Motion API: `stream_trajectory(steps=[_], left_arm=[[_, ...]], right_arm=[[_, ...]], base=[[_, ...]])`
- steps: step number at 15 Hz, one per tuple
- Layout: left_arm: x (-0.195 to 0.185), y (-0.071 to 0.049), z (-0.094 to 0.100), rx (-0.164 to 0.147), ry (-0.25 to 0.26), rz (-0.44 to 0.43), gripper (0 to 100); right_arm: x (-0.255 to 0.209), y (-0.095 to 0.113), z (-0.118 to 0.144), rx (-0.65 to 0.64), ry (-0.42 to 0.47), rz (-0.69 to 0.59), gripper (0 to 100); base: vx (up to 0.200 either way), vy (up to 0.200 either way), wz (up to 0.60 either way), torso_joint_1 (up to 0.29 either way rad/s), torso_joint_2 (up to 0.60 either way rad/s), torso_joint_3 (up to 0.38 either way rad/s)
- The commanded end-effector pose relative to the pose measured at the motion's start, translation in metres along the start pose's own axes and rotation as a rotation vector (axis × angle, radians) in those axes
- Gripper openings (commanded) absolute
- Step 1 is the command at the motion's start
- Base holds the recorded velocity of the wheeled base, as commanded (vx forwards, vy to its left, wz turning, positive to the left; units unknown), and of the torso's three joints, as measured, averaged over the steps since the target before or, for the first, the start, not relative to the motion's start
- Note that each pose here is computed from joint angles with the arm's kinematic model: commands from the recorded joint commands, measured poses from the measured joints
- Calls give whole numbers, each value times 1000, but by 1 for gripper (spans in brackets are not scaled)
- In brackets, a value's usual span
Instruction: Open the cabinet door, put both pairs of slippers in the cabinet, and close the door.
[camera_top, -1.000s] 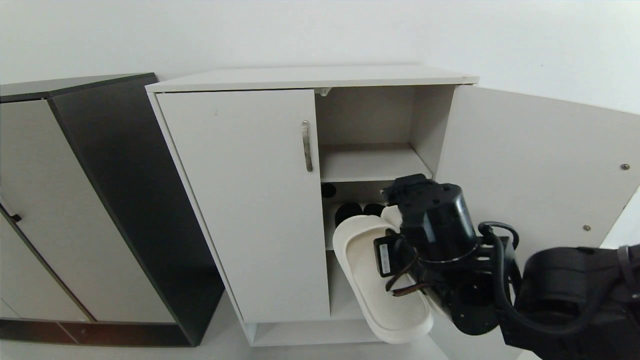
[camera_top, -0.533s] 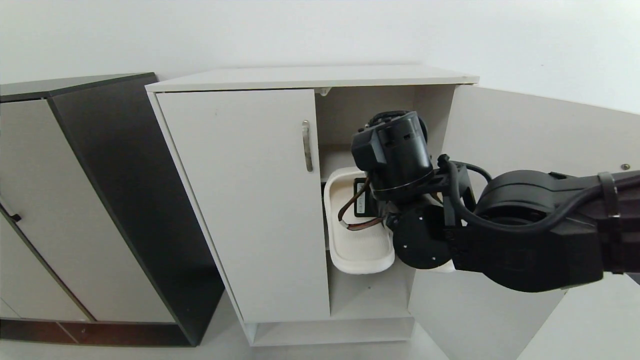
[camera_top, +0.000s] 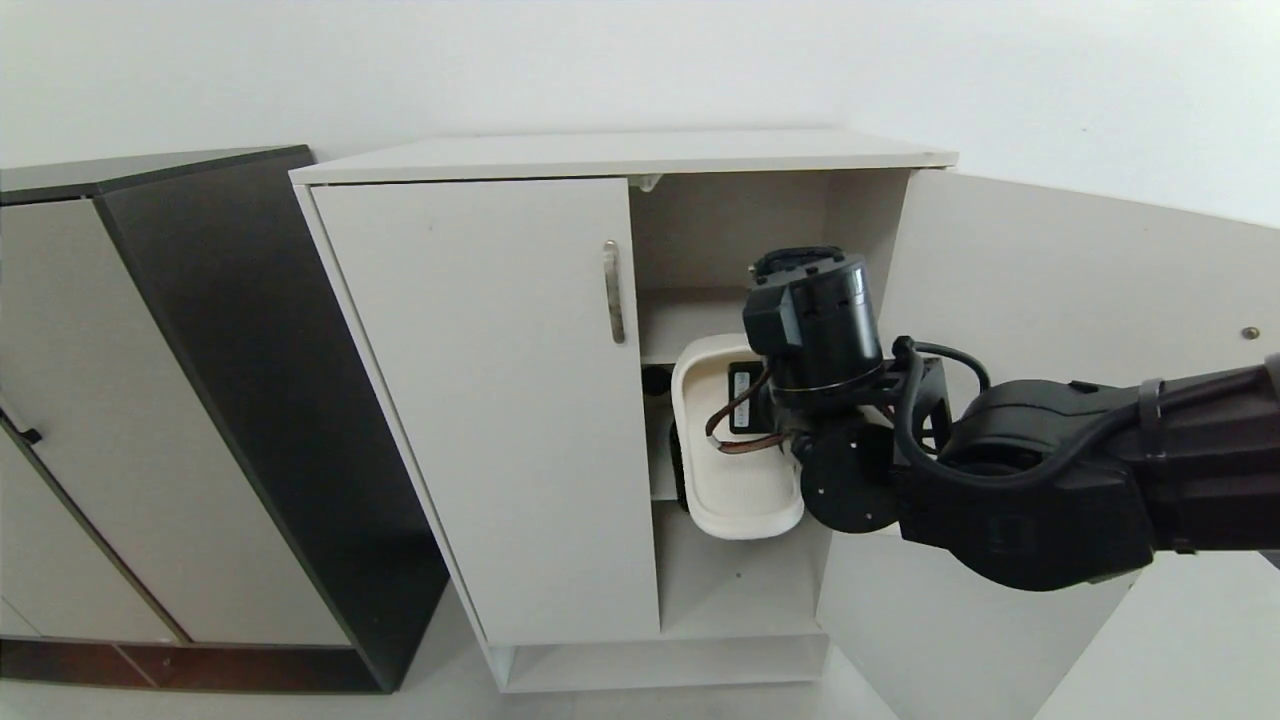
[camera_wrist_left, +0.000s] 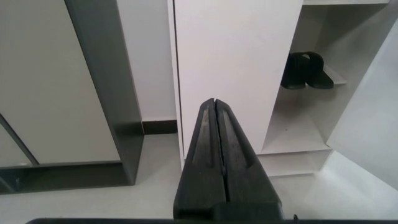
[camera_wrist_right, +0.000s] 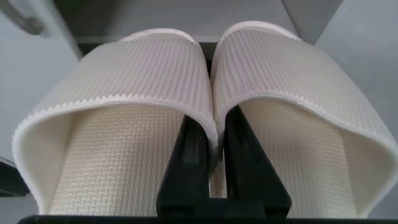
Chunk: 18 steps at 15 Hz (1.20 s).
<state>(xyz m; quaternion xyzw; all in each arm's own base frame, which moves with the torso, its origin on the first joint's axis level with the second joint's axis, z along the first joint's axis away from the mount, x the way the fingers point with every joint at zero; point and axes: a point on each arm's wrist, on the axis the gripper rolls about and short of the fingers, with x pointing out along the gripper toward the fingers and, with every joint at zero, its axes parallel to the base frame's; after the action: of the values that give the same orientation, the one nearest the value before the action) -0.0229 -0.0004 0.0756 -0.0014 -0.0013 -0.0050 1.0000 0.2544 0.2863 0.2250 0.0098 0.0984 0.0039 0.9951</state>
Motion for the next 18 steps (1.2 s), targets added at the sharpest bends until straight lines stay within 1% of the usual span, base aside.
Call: stream_trajectory(steps=[1,14,18], left_arm=[[0,0,0,1,1,-1,0],[0,0,0,1,1,1,0],[0,0,0,3,1,1,0]], right_arm=[[0,-5,-2,-12,-1,22,0],[1,-3,-2,-25,-8,27,0],[2,-2,-2,-32,-11,29,0]], base=[[200,0,0,2,2,2],[200,0,0,3,4,3],[0,0,0,0,0,0]])
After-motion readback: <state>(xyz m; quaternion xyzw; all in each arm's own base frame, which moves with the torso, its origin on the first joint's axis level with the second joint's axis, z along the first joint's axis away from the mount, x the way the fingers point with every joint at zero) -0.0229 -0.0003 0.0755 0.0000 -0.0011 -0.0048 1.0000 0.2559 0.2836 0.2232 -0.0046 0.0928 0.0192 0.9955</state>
